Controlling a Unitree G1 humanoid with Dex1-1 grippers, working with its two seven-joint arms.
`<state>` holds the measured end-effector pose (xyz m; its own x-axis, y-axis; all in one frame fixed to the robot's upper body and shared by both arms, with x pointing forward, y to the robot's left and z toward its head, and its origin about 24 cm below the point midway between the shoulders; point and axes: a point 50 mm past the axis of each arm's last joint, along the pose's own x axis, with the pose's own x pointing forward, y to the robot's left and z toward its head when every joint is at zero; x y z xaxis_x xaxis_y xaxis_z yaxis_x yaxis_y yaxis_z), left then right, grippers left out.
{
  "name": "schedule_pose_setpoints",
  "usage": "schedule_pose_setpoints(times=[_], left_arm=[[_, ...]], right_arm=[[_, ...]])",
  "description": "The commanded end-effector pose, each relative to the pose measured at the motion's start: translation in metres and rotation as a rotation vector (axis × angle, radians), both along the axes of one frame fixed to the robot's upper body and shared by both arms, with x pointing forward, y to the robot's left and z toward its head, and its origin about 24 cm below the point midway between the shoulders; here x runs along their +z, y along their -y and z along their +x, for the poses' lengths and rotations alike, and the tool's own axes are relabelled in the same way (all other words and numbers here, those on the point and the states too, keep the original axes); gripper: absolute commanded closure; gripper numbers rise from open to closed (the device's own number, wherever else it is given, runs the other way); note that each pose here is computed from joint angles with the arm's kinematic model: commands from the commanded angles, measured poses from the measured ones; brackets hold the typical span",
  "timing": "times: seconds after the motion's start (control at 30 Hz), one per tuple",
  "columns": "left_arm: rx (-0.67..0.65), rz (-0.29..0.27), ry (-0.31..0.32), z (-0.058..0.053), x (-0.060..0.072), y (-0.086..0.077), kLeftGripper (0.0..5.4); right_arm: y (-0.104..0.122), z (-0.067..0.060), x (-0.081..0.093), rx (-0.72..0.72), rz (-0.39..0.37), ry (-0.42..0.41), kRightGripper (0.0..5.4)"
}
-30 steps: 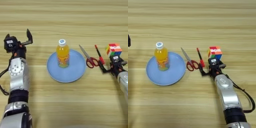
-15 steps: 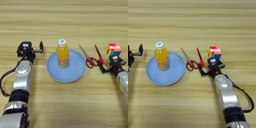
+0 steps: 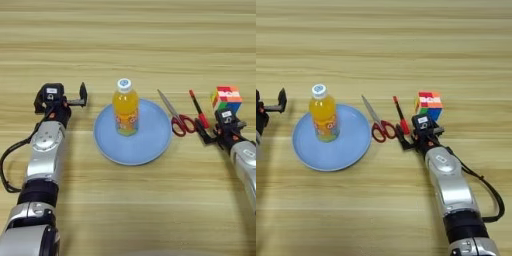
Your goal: Move the objects on the table
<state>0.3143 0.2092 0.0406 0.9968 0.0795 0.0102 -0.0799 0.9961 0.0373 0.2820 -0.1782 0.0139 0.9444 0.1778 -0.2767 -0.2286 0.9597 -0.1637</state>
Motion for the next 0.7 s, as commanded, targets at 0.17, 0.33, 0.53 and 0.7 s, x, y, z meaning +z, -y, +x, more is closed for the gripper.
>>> schedule_pose_setpoints(times=[0.17, 0.33, 0.53, 0.7], left_arm=[[0.003, 0.012, -0.015, 0.0008, -0.0007, -0.0017, 0.0], [0.004, 0.01, -0.014, 0.0009, -0.0007, -0.0012, 0.0], [0.005, 0.009, -0.014, 0.001, -0.0009, -0.0011, 0.0], [0.005, 0.008, -0.012, 0.001, -0.0008, -0.001, 0.0]], right_arm=[[0.0019, -0.0142, -0.0244, -0.006, -0.03, -0.124, 1.92], [0.0003, -0.015, -0.0244, 0.003, -0.028, -0.125, 2.43], [0.0001, -0.0152, -0.0247, 0.007, -0.026, -0.127, 3.03], [-0.0005, -0.0154, -0.0252, 0.011, -0.015, -0.13, 3.55]])
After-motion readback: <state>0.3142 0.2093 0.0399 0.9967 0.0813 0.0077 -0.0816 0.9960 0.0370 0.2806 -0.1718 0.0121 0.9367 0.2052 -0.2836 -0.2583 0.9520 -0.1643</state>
